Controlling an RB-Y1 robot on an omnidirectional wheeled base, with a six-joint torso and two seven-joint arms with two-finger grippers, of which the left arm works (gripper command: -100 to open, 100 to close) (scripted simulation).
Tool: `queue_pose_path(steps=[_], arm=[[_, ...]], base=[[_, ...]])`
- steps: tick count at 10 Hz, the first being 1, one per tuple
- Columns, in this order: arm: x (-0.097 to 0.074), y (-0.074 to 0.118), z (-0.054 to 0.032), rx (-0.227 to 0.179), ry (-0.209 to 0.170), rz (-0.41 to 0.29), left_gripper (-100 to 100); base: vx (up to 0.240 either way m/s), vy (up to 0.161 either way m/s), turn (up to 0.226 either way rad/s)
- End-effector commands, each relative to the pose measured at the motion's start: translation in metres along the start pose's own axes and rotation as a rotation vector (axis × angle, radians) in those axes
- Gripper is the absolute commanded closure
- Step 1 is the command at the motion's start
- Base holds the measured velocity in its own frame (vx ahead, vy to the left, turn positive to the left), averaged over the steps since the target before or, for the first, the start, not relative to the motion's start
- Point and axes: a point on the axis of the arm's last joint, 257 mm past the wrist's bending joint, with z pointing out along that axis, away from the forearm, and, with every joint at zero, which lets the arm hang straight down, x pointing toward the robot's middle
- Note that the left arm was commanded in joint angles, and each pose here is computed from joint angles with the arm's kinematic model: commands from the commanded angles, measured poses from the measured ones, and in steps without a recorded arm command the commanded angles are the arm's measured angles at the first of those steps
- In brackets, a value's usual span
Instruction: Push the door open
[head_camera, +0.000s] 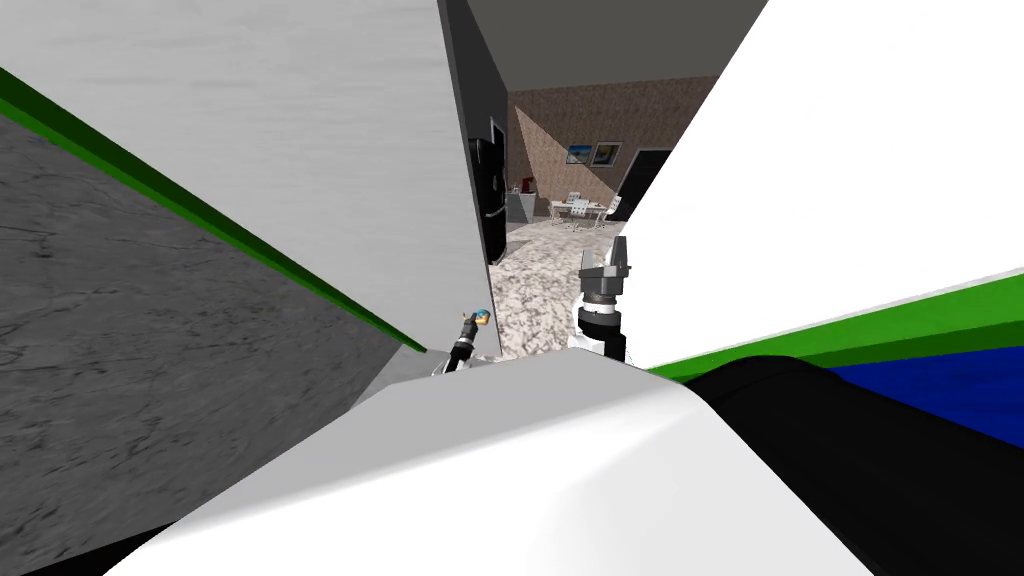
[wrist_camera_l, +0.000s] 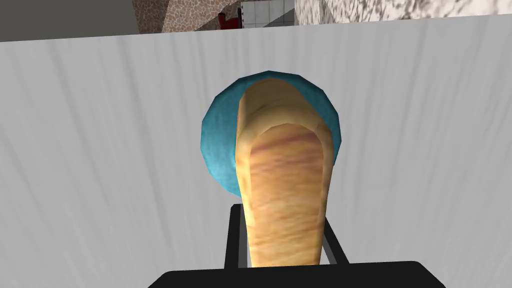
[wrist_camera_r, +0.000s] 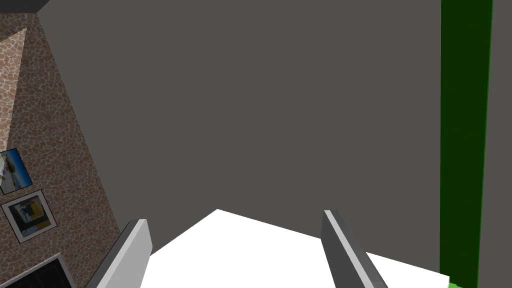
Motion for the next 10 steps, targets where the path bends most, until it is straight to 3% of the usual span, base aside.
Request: queue_pose_path(steps=[1, 3, 5, 6, 7, 10], arm=[[-0.019, -0.006, 0.0055, 0.011, -0.031, 0.015, 100], [-0.037, -0.006, 0.0038, 0.009, -0.068, 0.021, 100], [-0.041, -0.013, 0.0065, 0.024, -0.077, 0.023, 100], [-0.041, -0.006, 0.0033, 0.009, -0.078, 0.022, 100], [-0.054, -0.006, 0.0018, 0.007, -0.108, 0.024, 100], [-0.07, -0.006, -0.0003, 0.007, -0.148, 0.023, 100]], base=[[0.145, -0.103, 0.041], [0.168, -0.151, 0.054], [0.123, -0.092, 0.051], [0.037, 0.008, -0.031], [0.113, -0.083, 0.038], [0.145, -0.131, 0.084]])
